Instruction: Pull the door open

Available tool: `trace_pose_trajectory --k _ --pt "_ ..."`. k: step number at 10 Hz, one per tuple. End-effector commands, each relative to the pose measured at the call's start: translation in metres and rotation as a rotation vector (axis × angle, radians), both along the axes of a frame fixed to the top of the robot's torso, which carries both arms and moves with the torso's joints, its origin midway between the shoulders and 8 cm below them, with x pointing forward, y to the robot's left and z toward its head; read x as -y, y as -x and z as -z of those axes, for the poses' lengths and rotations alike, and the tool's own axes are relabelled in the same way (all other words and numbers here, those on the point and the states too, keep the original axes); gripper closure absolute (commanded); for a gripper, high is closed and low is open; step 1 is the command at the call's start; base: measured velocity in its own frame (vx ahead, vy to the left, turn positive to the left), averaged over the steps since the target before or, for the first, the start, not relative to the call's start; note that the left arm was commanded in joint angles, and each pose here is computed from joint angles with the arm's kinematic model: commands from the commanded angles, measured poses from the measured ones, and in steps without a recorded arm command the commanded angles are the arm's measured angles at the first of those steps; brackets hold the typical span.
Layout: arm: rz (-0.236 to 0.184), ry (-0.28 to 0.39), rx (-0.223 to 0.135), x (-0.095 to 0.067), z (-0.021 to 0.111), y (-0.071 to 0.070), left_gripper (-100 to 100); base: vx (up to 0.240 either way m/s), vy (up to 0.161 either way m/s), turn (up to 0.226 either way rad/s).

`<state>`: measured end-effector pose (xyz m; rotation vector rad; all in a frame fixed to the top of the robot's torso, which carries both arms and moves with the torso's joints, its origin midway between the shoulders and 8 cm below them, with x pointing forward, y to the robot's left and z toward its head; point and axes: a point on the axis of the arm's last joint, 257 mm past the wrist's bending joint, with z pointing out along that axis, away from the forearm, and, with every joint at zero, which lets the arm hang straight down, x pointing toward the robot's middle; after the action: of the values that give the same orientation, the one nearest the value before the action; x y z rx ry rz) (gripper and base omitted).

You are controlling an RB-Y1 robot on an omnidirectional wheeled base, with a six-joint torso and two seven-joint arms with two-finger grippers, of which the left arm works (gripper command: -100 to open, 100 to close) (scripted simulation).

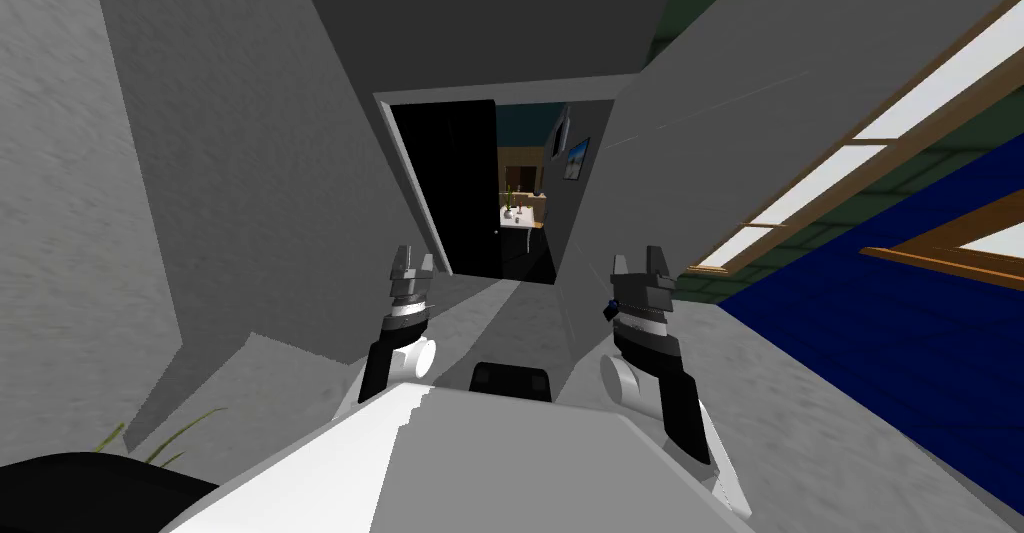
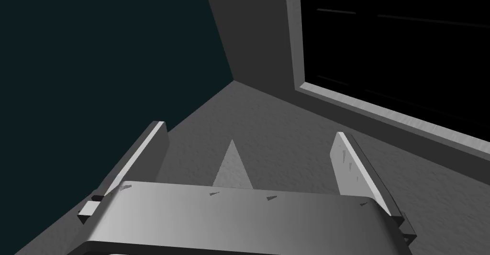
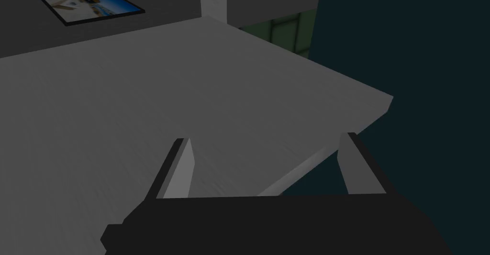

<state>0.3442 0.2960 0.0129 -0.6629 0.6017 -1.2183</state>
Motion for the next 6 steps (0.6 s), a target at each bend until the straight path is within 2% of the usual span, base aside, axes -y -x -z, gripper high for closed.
trace_pose_trajectory --k 1,2,4,6 --pt "0.008 0.0 -0.017 0.0 0.009 -0.005 -100 -0.03 0.063 -0.065" --pt "0.008 0.0 -0.017 0.0 0.009 -0.005 -100 0.109 -0.001 0.005" --pt "0.016 0.002 -0.036 0.0 0.02 -0.01 -100 0.152 -0.034 -0.014" --pt "0.026 0.005 -0.061 -0.001 0.034 -0.017 -100 0.178 0.014 -0.036"
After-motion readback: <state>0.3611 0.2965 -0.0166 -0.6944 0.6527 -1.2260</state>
